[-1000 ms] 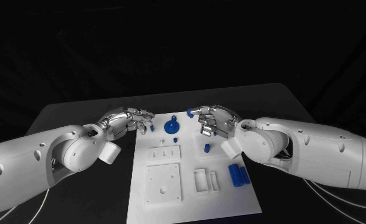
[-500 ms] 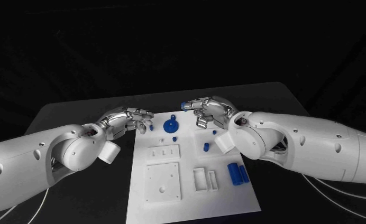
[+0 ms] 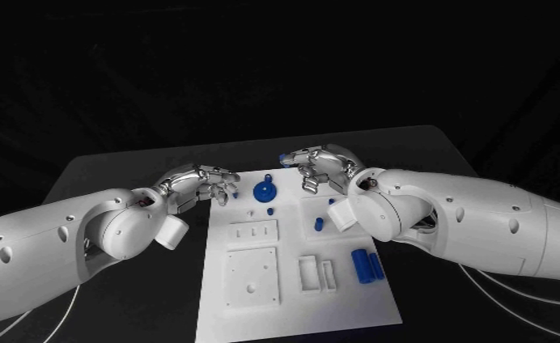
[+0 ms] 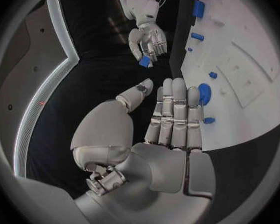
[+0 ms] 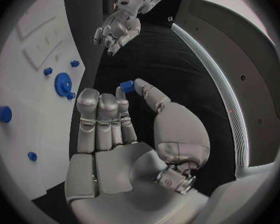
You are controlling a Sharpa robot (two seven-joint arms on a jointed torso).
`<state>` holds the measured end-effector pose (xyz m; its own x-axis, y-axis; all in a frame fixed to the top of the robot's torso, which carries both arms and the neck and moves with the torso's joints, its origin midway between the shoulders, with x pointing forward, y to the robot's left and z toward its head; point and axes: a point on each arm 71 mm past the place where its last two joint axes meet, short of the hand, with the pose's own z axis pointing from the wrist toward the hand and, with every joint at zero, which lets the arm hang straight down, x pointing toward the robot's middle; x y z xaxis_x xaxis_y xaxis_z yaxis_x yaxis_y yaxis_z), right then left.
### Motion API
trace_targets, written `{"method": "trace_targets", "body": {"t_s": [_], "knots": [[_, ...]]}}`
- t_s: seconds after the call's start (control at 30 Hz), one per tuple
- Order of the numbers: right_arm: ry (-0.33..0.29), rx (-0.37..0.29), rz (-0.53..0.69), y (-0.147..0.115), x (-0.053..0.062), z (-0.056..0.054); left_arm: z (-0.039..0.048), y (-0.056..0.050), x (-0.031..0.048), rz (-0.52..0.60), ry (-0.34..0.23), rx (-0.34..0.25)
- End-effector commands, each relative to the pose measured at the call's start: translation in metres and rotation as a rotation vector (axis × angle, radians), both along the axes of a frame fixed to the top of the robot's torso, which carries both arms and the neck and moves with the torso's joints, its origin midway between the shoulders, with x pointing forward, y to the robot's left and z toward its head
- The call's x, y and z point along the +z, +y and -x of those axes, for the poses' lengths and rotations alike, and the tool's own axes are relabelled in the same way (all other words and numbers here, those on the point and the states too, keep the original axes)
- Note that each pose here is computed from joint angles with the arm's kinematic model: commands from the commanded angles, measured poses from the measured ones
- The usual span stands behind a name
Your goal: Assemble the parts on the task board
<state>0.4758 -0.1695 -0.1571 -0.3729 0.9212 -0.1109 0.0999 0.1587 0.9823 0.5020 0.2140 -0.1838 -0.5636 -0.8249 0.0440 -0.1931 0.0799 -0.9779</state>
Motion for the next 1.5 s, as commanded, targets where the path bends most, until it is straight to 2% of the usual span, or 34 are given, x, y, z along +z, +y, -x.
{"method": "trace_targets", "body": {"t_s": [0.03, 0.33, 0.4, 0.5, 0.57, 0.8, 0.97, 1.13, 1.3, 1.43, 1.5], "knots": [[-0.001, -0.015, 0.014, -0.001, 0.001, -0.001, 0.0006, -0.001, 0.0001, -0.003, -0.001, -0.003], [0.004, -0.011, 0.023, -0.002, -0.001, -0.002, 0.0009, -0.002, -0.0006, -0.008, 0.006, -0.003], [-0.012, -0.004, 0.049, -0.002, 0.000, -0.004, 0.0011, -0.002, -0.0013, -0.016, 0.015, -0.004], [-0.002, 0.019, 0.077, -0.002, -0.003, -0.005, 0.0019, -0.004, -0.0030, -0.035, 0.032, -0.015], [-0.027, 0.031, 0.106, 0.000, -0.003, -0.008, 0.0020, -0.005, -0.0044, -0.048, 0.048, -0.014], [-0.261, 0.137, 0.307, 0.003, 0.003, -0.016, 0.0006, -0.012, -0.0102, -0.098, 0.116, -0.028], [-0.458, 0.221, 0.473, 0.008, 0.009, -0.013, 0.0009, -0.018, -0.0131, -0.132, 0.152, -0.043], [-0.608, 0.290, 0.620, 0.017, 0.012, -0.007, 0.0024, -0.026, -0.0139, -0.141, 0.174, -0.077], [-0.703, 0.321, 0.709, 0.024, 0.013, -0.002, 0.0030, -0.033, -0.0135, -0.145, 0.177, -0.092], [-0.732, 0.338, 0.753, 0.028, 0.012, 0.000, 0.0034, -0.038, -0.0114, -0.129, 0.162, -0.088], [-0.725, 0.345, 0.763, 0.028, 0.011, 0.000, 0.0035, -0.039, -0.0102, -0.119, 0.149, -0.087]]}}
